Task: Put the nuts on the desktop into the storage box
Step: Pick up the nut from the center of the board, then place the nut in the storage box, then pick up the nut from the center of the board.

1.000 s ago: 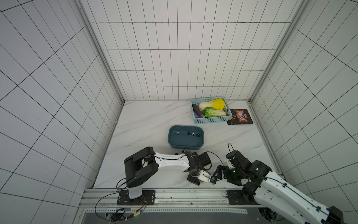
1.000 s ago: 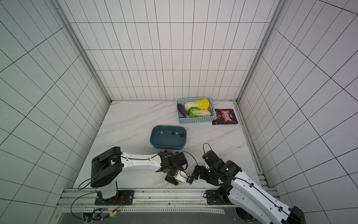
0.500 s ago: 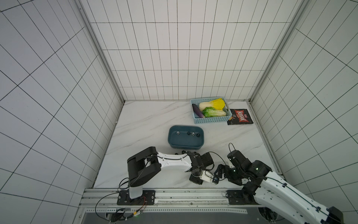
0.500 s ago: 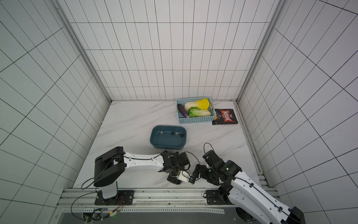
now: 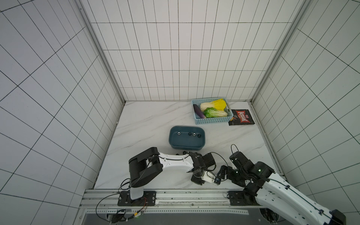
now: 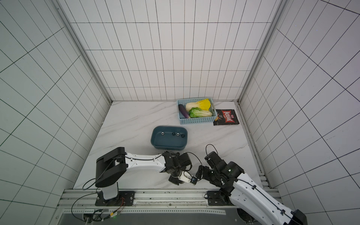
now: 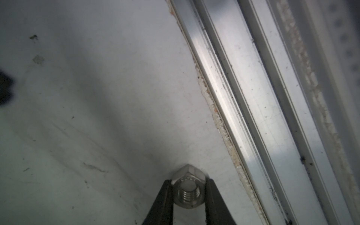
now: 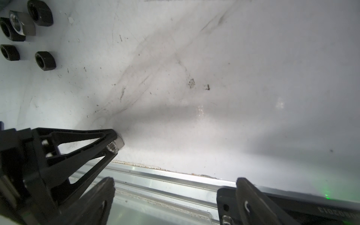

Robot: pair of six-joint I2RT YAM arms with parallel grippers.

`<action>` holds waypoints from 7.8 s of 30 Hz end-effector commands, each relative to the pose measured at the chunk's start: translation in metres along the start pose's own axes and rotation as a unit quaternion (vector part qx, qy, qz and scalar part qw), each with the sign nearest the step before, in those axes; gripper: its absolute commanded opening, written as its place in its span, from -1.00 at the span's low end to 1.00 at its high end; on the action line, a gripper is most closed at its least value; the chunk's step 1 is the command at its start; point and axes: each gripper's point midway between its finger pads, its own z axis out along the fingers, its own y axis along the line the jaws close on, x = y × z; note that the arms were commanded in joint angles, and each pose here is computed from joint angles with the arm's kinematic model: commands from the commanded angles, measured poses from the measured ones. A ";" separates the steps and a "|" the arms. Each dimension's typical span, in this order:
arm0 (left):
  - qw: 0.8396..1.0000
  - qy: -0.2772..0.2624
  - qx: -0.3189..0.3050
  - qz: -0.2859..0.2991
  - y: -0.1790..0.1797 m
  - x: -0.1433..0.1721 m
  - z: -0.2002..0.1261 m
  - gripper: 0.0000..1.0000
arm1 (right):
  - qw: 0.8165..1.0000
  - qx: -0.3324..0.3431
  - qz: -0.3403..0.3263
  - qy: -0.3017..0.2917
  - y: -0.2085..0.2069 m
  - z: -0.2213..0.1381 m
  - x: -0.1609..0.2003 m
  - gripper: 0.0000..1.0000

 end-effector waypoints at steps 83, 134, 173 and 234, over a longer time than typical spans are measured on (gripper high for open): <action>0.909 0.005 -0.225 -0.350 0.240 0.201 -0.106 -0.62 | 0.896 0.053 -0.377 -0.227 0.158 -0.047 -0.171 0.99; 0.906 -0.025 -0.210 -0.367 0.224 0.174 -0.150 0.02 | 0.893 0.084 -0.355 -0.262 0.151 -0.096 -0.167 0.99; 0.776 -0.257 -0.217 -0.533 0.032 0.254 -0.268 0.95 | 0.895 0.052 -0.421 -0.137 0.259 -0.013 -0.111 0.74; 0.897 -0.216 -0.175 -0.343 -0.020 0.221 -0.184 0.94 | 0.902 0.096 -0.420 -0.035 0.247 0.171 -0.094 -0.23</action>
